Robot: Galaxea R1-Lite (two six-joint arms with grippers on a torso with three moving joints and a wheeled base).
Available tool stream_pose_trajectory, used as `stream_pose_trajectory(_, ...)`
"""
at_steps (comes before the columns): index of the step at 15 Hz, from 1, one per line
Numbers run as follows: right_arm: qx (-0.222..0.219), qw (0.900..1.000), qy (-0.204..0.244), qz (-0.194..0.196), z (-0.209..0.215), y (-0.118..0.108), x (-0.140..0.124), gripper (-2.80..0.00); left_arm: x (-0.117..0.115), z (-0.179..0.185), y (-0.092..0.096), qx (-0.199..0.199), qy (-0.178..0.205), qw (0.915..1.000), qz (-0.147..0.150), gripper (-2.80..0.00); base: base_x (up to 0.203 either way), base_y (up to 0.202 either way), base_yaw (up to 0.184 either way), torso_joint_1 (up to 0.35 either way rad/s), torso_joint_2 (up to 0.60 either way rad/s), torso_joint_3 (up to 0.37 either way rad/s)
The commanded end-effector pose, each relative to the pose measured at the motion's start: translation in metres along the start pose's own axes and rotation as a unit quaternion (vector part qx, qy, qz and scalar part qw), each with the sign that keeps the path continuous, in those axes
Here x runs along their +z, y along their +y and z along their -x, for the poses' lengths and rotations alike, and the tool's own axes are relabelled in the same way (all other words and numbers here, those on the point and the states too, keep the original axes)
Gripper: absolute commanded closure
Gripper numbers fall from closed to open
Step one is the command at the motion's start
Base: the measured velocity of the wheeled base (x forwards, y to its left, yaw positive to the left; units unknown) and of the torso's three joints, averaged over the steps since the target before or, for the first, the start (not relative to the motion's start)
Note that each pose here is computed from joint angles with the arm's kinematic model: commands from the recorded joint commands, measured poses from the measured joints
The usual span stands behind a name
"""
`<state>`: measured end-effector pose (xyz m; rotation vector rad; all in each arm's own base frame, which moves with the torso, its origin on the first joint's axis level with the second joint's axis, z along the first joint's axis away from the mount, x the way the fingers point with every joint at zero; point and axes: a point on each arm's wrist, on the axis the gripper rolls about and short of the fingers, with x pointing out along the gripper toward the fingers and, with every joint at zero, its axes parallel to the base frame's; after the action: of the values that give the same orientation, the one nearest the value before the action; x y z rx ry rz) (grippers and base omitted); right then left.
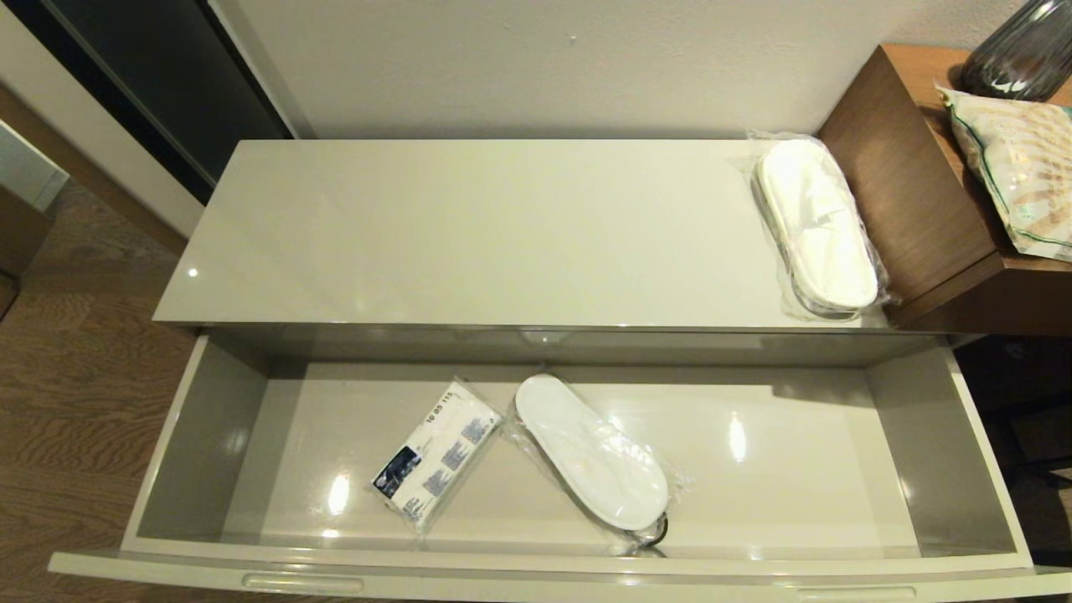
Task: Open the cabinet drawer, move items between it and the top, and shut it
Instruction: Take out the tissue from the drawer
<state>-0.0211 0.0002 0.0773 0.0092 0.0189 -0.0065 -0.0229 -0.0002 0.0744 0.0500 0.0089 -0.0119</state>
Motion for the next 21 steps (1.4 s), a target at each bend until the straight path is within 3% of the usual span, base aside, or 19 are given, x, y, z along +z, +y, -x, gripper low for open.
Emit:
stream_pose_trajectory(1, 0.0, 1.0, 0.003, 0.0, 0.0, 0.0, 0.0, 0.0, 0.0, 0.0, 0.0, 0.002, -0.001, 1.0, -0.002, 0.0, 0.0, 0.0, 0.0, 0.0, 0.0, 0.0)
stream_pose_trajectory(4, 0.0, 1.0, 0.003, 0.0, -0.001, 0.0, 0.0, 0.0, 0.004, 0.001, 0.001, 0.01, -0.002, 0.9999, 0.002, 0.0, 0.0, 0.0, 0.0, 0.0, 0.0, 0.0)
stream_pose_trajectory(6, 0.0, 1.0, 0.002, 0.0, 0.0, 0.0, 0.0, 0.0, 0.031, 0.011, 0.002, 0.022, -0.025, 0.9994, -0.009, 0.0, 0.0, 0.0, 0.0, 0.0, 0.0, 0.0)
stream_pose_trajectory(7, 0.0, 1.0, 0.003, 0.0, -0.001, 0.0, 0.0, 0.0, 0.04, 0.016, 0.003, 0.027, -0.017, 0.9995, -0.011, 0.0, 0.0, 0.0, 0.0, 0.0, 0.0, 0.0)
stream_pose_trajectory(9, 0.0, 1.0, 0.002, 0.0, 0.0, 0.0, 0.0, 0.0, 0.085, 0.033, 0.005, 0.032, 0.006, 0.9993, -0.015, 0.0, 0.0, 0.0, 0.0, 0.0, 0.0, 0.0)
stream_pose_trajectory(12, 0.0, 1.0, 0.003, 0.0, -0.001, 0.0, 0.0, 0.0, 0.142, 0.017, 0.009, 0.037, 0.106, 0.9934, -0.027, 0.0, 0.0, 0.0, 0.0, 0.0, 0.0, 0.0)
stream_pose_trajectory(15, 0.0, 1.0, 0.002, 0.0, 0.0, 0.0, 0.0, 0.0, 0.187, -0.015, 0.013, 0.066, 0.16, 0.9837, -0.05, 0.0, 0.0, 0.0, 0.0, 0.0, 0.0, 0.0)
stream_pose_trajectory(18, 0.0, 1.0, 0.002, 0.0, 0.0, 0.0, 0.0, 0.0, 0.221, -0.057, 0.017, 0.082, 0.232, 0.9627, -0.112, 0.0, 0.0, 0.0, 0.0, 0.0, 0.0, 0.0)
stream_pose_trajectory(21, 0.0, 1.0, 0.002, 0.0, 0.0, 0.0, 0.0, 0.0, 0.244, -0.108, 0.02, 0.081, 0.327, 0.9263, -0.168, 0.0, 0.0, 0.0, 0.0, 0.0, 0.0, 0.0)
